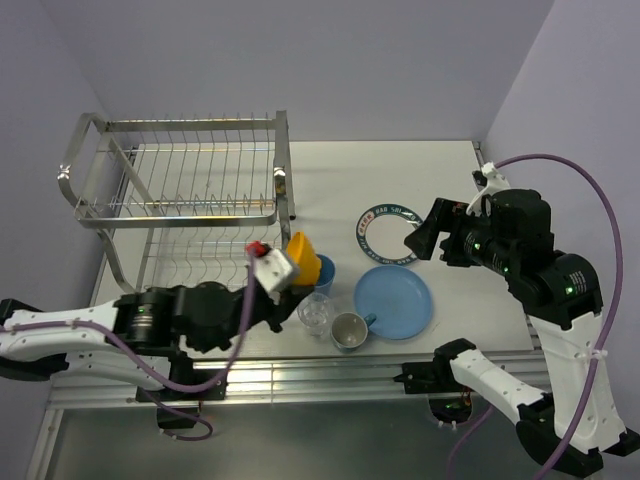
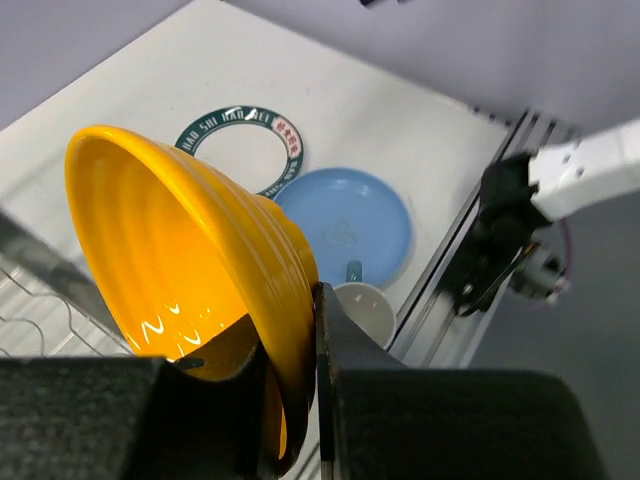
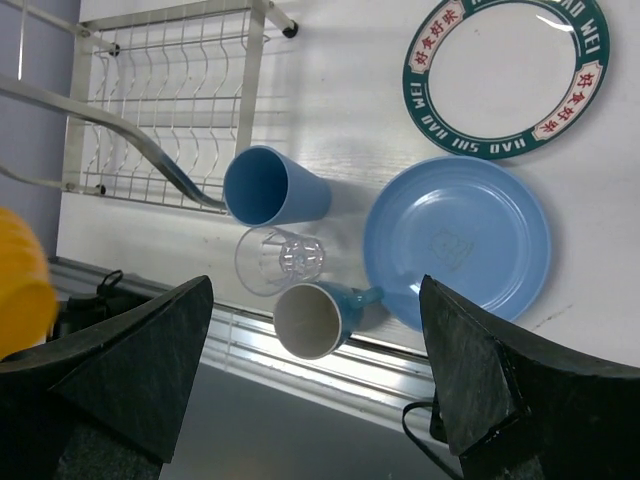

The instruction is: Load the mixed dishes into the dish rack

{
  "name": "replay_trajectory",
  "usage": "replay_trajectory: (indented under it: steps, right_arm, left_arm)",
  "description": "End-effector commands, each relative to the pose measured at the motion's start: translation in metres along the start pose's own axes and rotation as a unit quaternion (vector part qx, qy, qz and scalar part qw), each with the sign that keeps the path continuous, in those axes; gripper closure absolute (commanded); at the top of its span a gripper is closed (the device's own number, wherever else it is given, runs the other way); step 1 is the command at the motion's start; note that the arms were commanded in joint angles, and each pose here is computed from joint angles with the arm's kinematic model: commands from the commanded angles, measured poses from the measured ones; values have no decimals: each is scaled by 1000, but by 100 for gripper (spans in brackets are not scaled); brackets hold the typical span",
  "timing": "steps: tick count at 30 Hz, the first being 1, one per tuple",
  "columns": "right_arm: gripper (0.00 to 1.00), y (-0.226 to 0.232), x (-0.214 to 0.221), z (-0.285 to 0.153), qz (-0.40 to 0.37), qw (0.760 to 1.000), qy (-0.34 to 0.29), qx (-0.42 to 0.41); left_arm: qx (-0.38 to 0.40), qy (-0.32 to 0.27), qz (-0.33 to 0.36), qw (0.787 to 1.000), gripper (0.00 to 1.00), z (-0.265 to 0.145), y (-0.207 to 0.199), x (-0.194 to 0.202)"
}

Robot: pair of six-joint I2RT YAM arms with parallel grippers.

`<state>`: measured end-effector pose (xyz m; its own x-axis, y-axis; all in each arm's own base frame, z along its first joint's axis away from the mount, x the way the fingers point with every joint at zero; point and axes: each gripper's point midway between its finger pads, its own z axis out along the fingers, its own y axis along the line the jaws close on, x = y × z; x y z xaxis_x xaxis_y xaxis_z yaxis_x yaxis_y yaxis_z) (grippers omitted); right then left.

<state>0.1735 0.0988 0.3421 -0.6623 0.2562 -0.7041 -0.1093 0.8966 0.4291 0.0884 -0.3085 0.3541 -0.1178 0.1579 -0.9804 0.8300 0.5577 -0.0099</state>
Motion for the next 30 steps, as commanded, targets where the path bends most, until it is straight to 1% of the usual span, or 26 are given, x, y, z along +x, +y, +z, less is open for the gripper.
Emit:
replay_trajectory:
  steps: [1,2,4,6,7,9,10,11,12,13,14,15,16,23,25,26,28,29,30]
  right_arm:
    - [9,-6,-5,6,-3,1000,-15,14]
    - [9,-5,-5,9,-3,1000,-14,10]
    - [9,-4,-4,12,-1,1000,-13,6]
    - [10,-3,-2,16,0,1000,-9,2]
    - [9,-4,-2,17,0,1000,-7,2]
    - [9,-5,-1,20,-1,1000,-6,5]
    - [10,-6,-1,20,-2,1000,-6,6]
    - [10,-7,1,22,-2,1000,-4,7]
    - [10,-7,2,23,-3,1000,-4,7]
    - [10,-7,2,24,-3,1000,-4,5]
    - [10,-8,6,27,-2,1000,1,6]
    - [10,-8,5,28,-2,1000,-2,3]
    - [10,-8,7,29,-2,1000,1,1]
    - [10,-9,14,36,2,1000,6,-6]
    - [10,-9,15,37,2,1000,4,-7]
    - [10,-9,16,37,2,1000,5,-8]
    - [10,-9,18,39,3,1000,5,-10]
    - [10,-8,17,38,4,1000,3,-14]
    - [10,-7,18,38,5,1000,4,-17]
  left_arm:
    - [-35,-28,-95,995,100,-14,17,2]
    - [-37,-35,-115,992,100,-22,22,1]
    - [-44,-23,-118,992,100,-25,27,18]
    - [-44,-22,-135,990,100,-31,31,25]
    - [-45,-15,-134,990,100,-32,32,37]
    - [-44,-24,-163,985,100,-40,38,41]
    - [-48,-18,-165,985,100,-41,40,53]
    - [-51,-19,-184,981,100,-44,43,58]
    - [-48,-33,-201,978,100,-53,49,57]
    - [-48,-28,-204,977,100,-53,51,70]
    - [-46,-33,-215,975,100,-56,52,74]
    - [-40,-47,-230,971,100,-63,57,73]
    - [-42,-44,-231,971,100,-63,58,83]
    - [-50,-40,-262,963,100,-71,67,108]
    - [-64,-47,-275,958,100,-72,74,114]
    - [-67,-59,-298,950,100,-76,78,111]
    - [-92,-71,-320,940,100,-81,90,114]
    - [-94,-86,-343,931,100,-86,95,112]
    - [-102,-87,-349,927,100,-86,99,118]
